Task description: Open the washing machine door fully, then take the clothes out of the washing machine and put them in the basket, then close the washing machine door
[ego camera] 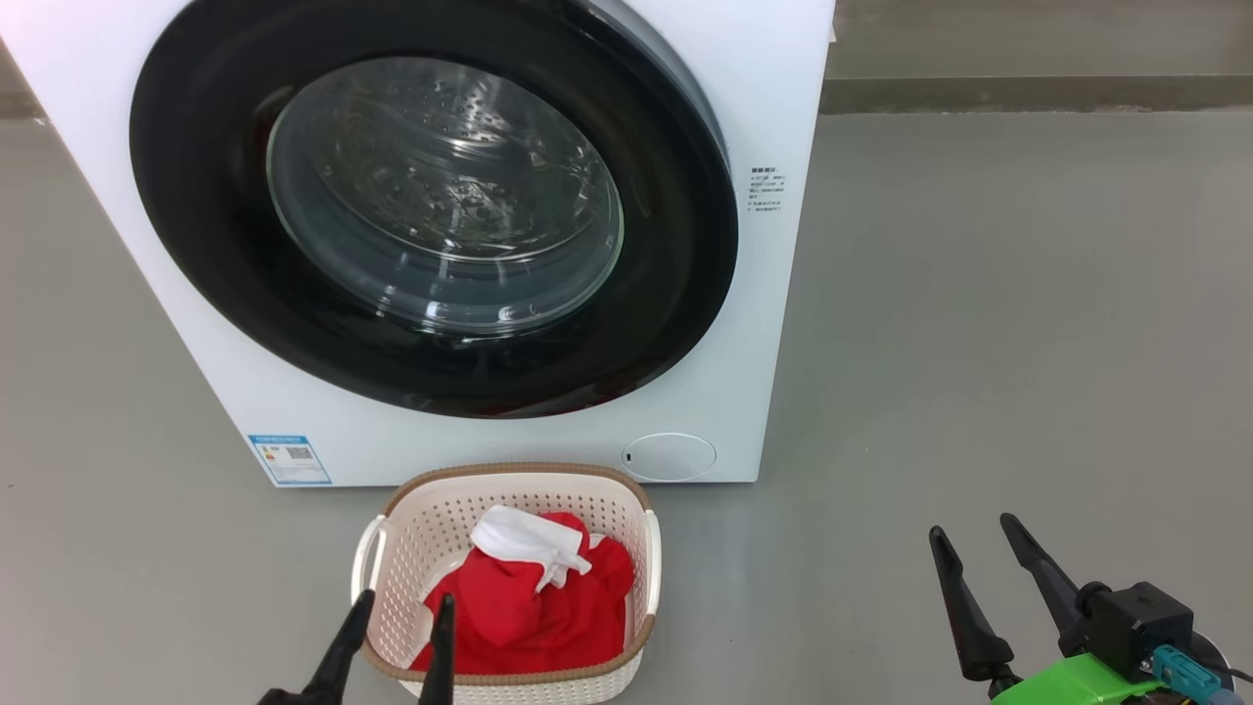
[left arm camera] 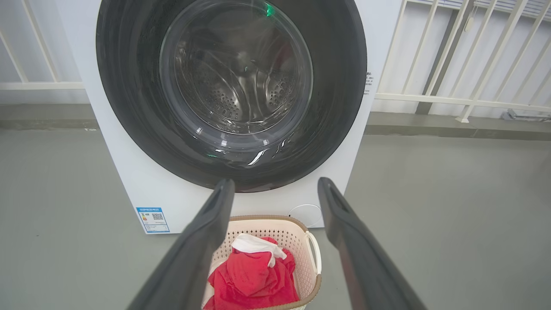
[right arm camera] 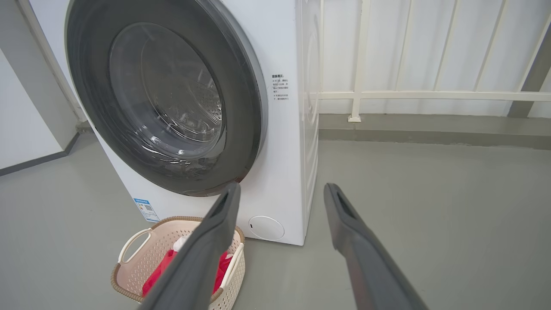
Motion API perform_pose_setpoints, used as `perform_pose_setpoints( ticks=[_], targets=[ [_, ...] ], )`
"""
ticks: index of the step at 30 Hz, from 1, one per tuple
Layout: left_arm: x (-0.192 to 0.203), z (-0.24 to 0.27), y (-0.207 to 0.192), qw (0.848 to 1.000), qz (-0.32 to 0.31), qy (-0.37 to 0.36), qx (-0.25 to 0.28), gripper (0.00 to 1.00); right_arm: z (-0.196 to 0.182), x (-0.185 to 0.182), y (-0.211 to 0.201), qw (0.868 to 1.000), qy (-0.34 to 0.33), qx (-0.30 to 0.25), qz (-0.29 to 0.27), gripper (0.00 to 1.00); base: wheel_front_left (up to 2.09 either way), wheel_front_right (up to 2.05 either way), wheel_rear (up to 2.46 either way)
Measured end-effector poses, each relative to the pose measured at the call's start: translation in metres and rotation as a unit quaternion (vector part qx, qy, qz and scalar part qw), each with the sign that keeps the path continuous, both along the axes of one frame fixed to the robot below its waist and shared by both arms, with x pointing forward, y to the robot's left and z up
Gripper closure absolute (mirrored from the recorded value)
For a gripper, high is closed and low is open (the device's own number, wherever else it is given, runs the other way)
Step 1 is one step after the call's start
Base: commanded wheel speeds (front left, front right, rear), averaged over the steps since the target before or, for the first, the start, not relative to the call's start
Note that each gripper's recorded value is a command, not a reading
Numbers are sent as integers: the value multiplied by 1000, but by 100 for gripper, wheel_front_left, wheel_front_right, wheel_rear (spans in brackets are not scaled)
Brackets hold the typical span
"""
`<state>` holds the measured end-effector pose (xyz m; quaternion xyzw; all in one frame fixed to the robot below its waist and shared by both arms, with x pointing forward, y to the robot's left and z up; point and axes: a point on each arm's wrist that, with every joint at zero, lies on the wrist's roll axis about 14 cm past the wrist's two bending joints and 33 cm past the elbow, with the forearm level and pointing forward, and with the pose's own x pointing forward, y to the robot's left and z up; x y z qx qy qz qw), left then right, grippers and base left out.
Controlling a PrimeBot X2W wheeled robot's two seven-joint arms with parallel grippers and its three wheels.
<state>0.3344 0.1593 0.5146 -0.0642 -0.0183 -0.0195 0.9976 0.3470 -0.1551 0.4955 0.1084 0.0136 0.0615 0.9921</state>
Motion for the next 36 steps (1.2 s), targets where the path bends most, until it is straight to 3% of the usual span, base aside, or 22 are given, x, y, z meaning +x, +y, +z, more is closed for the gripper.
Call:
perform_pose_setpoints(
  ticks=[20,21,30,36],
  targets=[
    [1,-5,-2,1000,-2,4,5,0,1,0,-3,1000,1,0,-5,0,0,0,0],
    [1,-5,-1,1000,0,4,5,100,1,0,-3,1000,3,0,-5,100,0,0,0],
    [-11,-43,-6,998,4,64,0,100,-43,-15,0,997,74,8,-6,100,0,0,0],
    [-12,-50,-5,996,9,82,-29,100,-48,-18,-1,996,86,36,-13,100,0,0,0]
  ],
)
